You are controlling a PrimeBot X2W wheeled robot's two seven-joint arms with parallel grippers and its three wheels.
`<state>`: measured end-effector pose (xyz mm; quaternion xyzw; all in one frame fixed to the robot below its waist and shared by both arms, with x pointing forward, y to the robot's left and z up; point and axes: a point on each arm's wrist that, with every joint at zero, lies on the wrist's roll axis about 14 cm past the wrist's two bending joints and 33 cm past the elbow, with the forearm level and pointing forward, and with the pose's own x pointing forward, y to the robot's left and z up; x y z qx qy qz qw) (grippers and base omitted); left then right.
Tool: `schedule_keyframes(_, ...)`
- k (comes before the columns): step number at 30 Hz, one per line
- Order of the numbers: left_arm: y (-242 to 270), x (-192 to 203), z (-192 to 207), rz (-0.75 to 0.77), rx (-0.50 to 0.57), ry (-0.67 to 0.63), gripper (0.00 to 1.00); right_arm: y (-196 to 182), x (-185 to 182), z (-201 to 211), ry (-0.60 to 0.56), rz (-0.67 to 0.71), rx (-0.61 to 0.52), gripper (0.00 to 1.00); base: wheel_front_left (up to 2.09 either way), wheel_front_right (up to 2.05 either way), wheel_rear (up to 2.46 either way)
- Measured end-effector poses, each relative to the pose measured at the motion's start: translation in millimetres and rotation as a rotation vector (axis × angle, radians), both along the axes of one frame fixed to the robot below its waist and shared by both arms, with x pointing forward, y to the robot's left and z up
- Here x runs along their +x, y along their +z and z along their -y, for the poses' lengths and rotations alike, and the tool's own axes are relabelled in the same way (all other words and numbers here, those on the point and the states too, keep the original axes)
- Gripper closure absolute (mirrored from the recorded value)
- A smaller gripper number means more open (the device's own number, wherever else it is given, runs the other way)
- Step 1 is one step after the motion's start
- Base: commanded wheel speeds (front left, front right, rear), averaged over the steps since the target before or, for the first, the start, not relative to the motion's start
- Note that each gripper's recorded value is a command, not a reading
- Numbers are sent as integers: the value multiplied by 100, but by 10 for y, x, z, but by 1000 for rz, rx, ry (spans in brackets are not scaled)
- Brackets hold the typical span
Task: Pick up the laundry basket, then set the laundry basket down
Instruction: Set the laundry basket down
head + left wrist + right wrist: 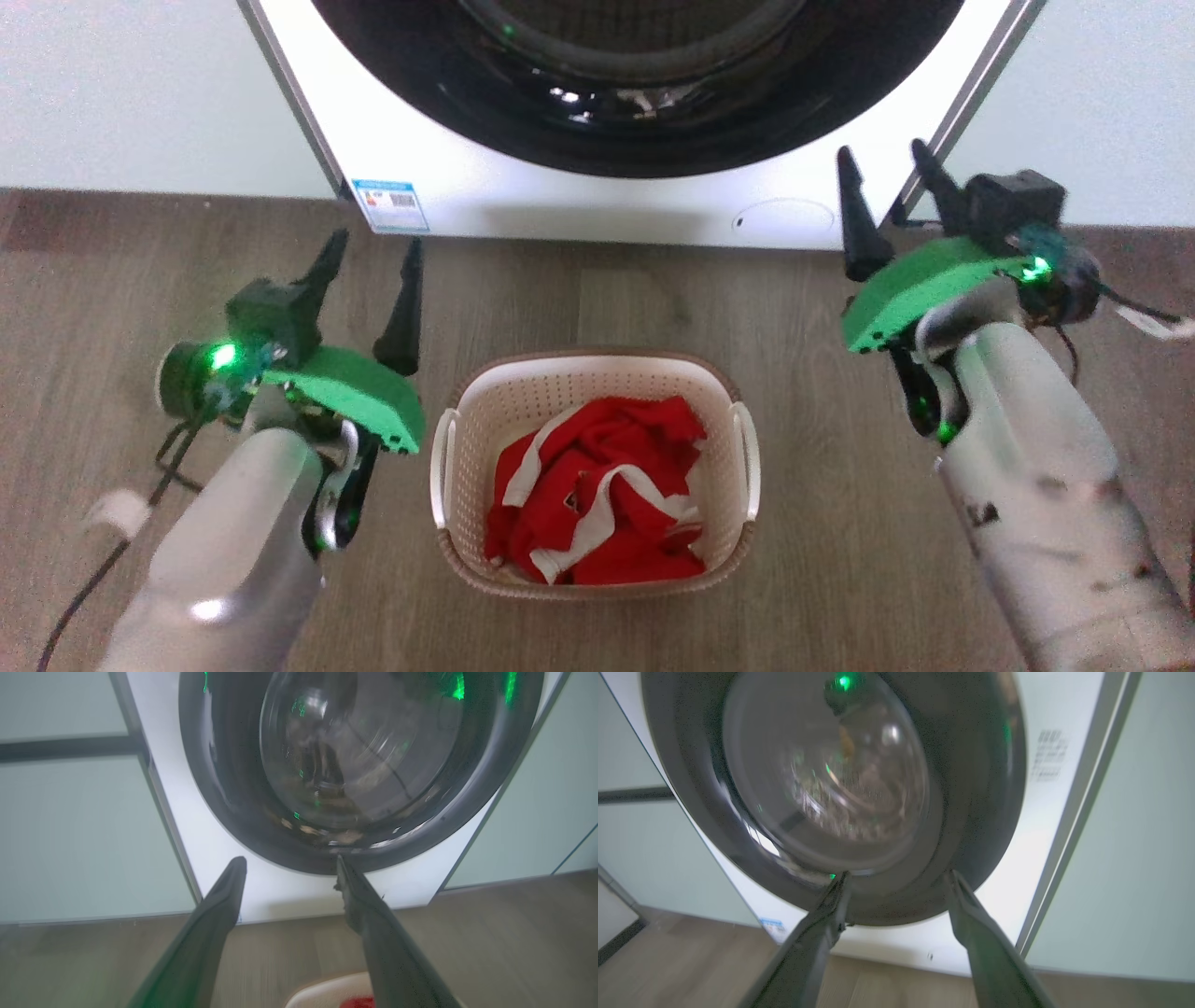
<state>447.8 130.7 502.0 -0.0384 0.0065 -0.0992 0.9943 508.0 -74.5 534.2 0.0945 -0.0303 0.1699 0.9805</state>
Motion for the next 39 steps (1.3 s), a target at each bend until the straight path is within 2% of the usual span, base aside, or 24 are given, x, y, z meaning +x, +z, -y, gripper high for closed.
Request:
schedule_keyframes(5,384,-156,-94,136,-16,39,0,266,-242,199,-53,109,11,0,0,0,0)
schedule_keyframes(11,570,-420,-92,218,-24,52,0,444,-559,306,-80,190,9,0,0,0,0)
schedule_keyframes(23,393,-807,-104,176,-88,92,0,95,-1055,598,-159,110,7,0,0,0,0)
schedule_keyframes(33,280,-948,-114,148,-100,81,0,-71,-1239,690,-189,63,0,0,0,0,0)
schedule_keyframes(39,271,-945,-133,148,-84,85,0,-29,-1223,682,-187,76,4,0,0,0,0)
